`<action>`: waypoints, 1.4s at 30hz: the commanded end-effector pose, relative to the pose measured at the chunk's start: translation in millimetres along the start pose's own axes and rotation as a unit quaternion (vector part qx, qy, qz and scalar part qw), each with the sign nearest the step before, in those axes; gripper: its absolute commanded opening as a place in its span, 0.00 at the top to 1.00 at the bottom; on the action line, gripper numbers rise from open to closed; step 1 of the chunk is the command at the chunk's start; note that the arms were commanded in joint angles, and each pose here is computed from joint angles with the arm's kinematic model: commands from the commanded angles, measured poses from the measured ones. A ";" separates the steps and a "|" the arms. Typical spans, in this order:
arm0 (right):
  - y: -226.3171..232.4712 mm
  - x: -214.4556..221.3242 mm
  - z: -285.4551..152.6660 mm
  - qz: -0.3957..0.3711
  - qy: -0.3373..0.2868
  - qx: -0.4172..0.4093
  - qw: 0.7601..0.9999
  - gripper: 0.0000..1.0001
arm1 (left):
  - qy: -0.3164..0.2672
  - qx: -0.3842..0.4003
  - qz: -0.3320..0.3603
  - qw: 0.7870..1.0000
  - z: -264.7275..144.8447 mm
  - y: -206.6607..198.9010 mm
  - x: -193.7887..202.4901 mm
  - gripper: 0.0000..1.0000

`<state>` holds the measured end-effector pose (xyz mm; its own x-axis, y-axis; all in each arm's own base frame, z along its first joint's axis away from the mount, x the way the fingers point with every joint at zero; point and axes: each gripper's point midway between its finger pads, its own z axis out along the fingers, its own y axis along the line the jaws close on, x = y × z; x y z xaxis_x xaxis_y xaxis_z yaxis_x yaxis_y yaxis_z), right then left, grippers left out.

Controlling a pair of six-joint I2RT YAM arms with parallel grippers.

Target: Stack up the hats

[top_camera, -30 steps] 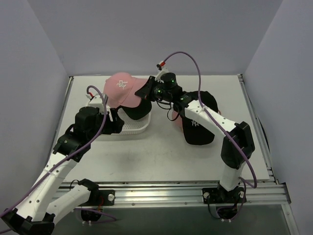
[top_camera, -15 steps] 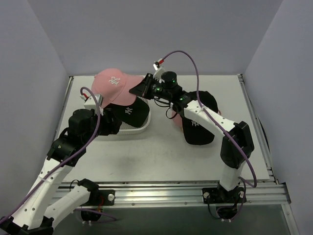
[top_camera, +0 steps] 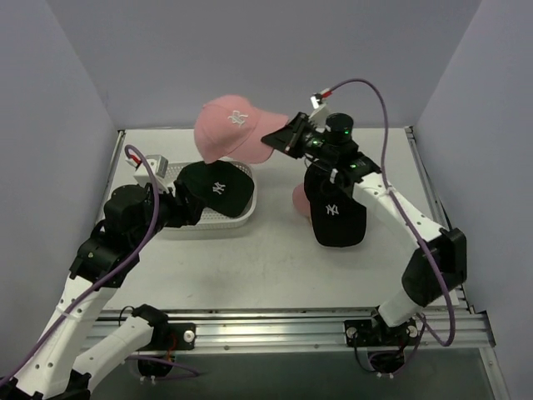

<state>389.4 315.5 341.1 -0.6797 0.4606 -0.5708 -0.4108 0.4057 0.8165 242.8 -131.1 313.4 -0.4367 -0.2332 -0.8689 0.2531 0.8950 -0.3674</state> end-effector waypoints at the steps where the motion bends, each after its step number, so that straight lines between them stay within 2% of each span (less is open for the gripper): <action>1: 44.4 -32.4 -56.7 -0.040 -0.050 -0.071 0.995 1.00 | -0.011 0.023 -0.013 1.000 3.7 -9.9 -7.1 0.27; 9: 48.2 -41.3 -130.5 -0.065 -0.069 -0.063 0.994 1.00 | 0.006 0.041 -0.015 0.999 15.5 -17.9 -2.9 0.27; 14: 31.3 -52.5 -167.6 -0.058 -0.090 -0.051 0.993 1.00 | 0.012 0.048 -0.017 0.999 21.4 -20.2 1.4 0.27; 17: 29.5 -46.5 -185.1 -0.045 -0.097 -0.070 0.992 1.00 | 0.018 0.052 -0.017 0.998 25.1 -21.5 4.0 0.27; 24: 4.4 -38.1 -220.2 -0.028 -0.117 -0.054 0.991 1.00 | 0.040 0.070 -0.011 0.997 36.6 -28.1 10.9 0.27; 42: -28.1 -14.0 -248.3 0.009 -0.162 -0.041 0.986 1.00 | 0.049 0.079 -0.007 0.996 39.5 -28.9 18.5 0.27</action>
<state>268.5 103.6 332.0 -0.5140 0.7003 -0.4953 -0.3782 0.3332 0.8637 258.9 -172.6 283.9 -0.5592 -0.1931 -0.8062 0.3364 0.8360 -0.4335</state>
